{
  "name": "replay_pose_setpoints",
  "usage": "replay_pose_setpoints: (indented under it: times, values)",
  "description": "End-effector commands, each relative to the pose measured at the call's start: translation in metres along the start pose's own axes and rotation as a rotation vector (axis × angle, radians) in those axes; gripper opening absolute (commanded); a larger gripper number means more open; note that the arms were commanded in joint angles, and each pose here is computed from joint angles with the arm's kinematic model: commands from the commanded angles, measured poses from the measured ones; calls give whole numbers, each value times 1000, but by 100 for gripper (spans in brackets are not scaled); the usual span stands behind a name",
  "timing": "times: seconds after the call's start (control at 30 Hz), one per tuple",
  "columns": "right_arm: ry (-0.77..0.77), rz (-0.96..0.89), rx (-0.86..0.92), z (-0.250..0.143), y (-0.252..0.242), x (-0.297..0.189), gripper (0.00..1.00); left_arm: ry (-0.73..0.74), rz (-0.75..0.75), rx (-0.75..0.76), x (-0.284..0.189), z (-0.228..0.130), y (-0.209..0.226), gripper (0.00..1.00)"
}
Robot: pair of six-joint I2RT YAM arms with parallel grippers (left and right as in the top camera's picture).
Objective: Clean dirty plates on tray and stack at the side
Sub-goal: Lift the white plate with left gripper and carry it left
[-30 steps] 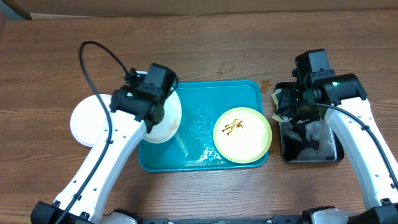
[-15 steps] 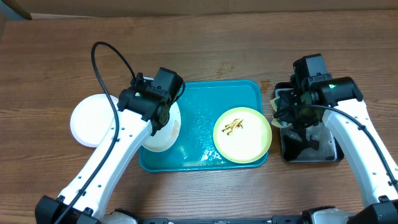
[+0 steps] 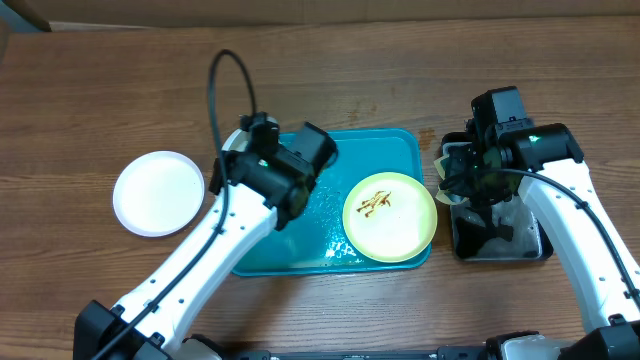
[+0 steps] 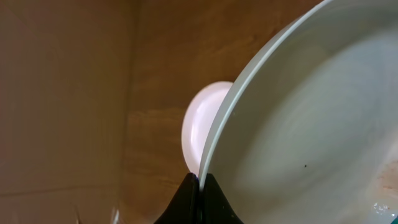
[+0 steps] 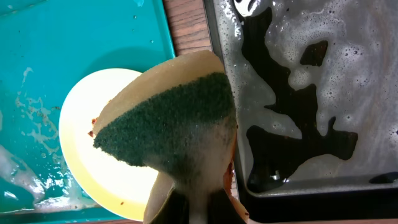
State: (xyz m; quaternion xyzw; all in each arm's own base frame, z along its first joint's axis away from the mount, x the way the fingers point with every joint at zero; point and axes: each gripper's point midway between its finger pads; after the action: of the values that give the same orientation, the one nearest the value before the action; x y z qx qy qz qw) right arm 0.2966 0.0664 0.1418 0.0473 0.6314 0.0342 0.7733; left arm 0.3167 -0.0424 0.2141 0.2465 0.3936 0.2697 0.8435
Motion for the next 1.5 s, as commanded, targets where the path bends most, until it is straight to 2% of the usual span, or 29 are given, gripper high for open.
replay_pose_setpoints:
  times: [0.0,0.83,0.97,1.1,1.2,1.3,1.4,1.47]
  values:
    - [-5,8,-11,0,1,-1,4,-104,81,4,-12,18,9,4]
    - [-5,8,-11,0,1,-1,4,-94,71,-3,-12,16,7,4]
    - [-1,6,-12,-1,1,-1,4,35,6,-56,8,-1,7,4]
    - [-2,-17,-21,-1,-4,-1,4,227,-75,-163,37,-24,12,4]
    - [2,-19,-22,-2,-4,-1,4,397,-169,-275,60,-45,16,4]
    - [2,-18,-24,-2,-4,-1,4,534,-327,-382,76,-57,14,4]
    - [5,-19,-24,-2,-4,-1,4,627,-446,-533,92,-65,23,4]
    - [8,-19,-24,-3,-4,-1,4,669,-457,-641,105,-73,40,4]
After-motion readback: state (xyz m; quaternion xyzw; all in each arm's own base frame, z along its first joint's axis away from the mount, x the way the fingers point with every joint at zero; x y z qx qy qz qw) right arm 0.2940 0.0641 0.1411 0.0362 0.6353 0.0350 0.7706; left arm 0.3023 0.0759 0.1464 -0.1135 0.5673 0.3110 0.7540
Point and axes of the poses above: each gripper's point midway between its finger pads, its own x axis out along the fingers, its own y axis along the line the jaws close on, z = x × y, and after that the axes turned 10 degrees about -x, right-handed
